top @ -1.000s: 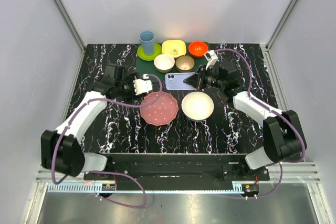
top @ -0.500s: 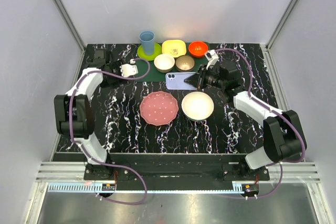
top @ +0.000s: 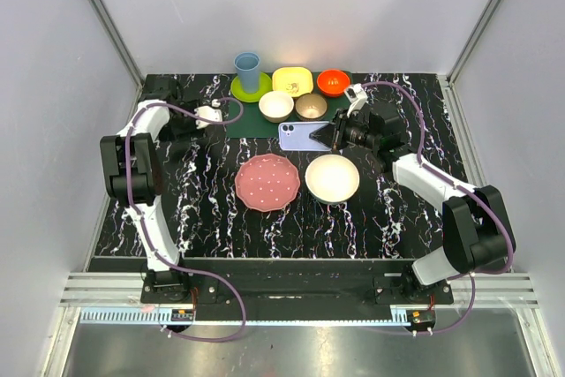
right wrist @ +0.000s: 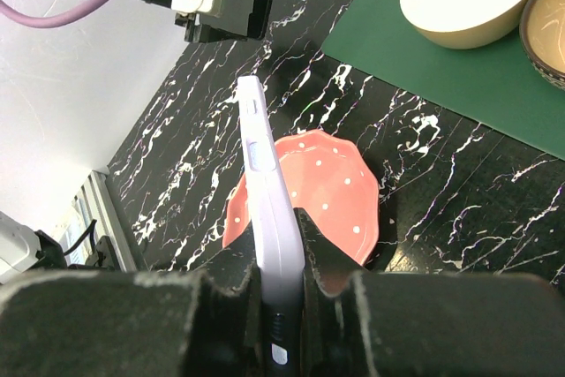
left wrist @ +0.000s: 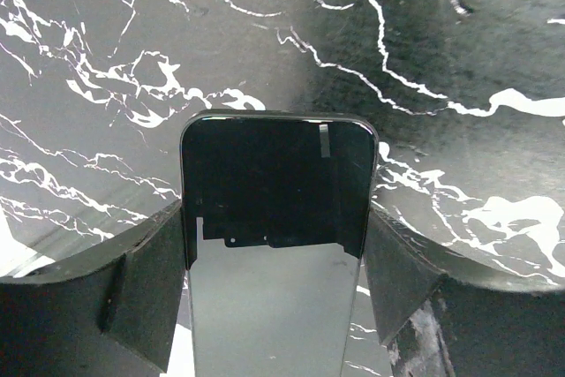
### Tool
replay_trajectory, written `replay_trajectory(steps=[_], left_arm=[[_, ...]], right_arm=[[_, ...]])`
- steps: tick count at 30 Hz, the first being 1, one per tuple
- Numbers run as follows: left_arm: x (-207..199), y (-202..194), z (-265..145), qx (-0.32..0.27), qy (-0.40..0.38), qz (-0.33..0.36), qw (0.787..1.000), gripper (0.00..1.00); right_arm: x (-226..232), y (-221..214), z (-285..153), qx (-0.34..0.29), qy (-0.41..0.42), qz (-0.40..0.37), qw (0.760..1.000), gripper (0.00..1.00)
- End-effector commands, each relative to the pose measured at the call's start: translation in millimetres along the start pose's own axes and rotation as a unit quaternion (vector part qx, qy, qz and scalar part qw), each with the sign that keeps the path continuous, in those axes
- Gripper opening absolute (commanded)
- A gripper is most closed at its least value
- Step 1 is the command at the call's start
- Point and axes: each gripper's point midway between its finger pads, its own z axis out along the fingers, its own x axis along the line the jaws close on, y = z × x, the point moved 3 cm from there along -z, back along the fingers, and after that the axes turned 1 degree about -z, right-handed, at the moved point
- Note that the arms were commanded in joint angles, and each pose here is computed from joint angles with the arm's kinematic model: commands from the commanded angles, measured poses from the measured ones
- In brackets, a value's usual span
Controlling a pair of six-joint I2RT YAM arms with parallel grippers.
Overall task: Take the phone out of the phone case
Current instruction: Place the phone at the center of the board.
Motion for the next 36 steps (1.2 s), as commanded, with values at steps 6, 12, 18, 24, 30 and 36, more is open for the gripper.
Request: replay_trajectory(steps=[6,12,18,24,30,36], left_arm=[[25,0,4,-0.025,0.005,0.062,0.998,0.00],[24,-3,20,-0.032,-0.008,0.087,0.996,0.00],[29,-7,31,-0.032,-0.011,0.087,0.996,0.00],[30,-12,41,-0.027,-0.017,0.085,0.996,0.02],[28,-13,44,-0.024,-0.021,0.083,0.996,0.15],[26,-14,43,-0.021,-0.022,0.079,0.996,0.30]], right_arm=[[9,20,-1,-0.031,0.019,-0.021,0.999,0.00],[7,19,0,-0.030,0.019,-0.020,0.999,0.00],[6,18,1,-0.028,0.018,-0.018,0.999,0.00],[4,15,4,-0.023,0.020,-0.013,0.999,0.00],[4,16,4,-0.024,0.021,-0.013,0.999,0.00],[4,16,4,-0.024,0.022,-0.013,0.999,0.00]])
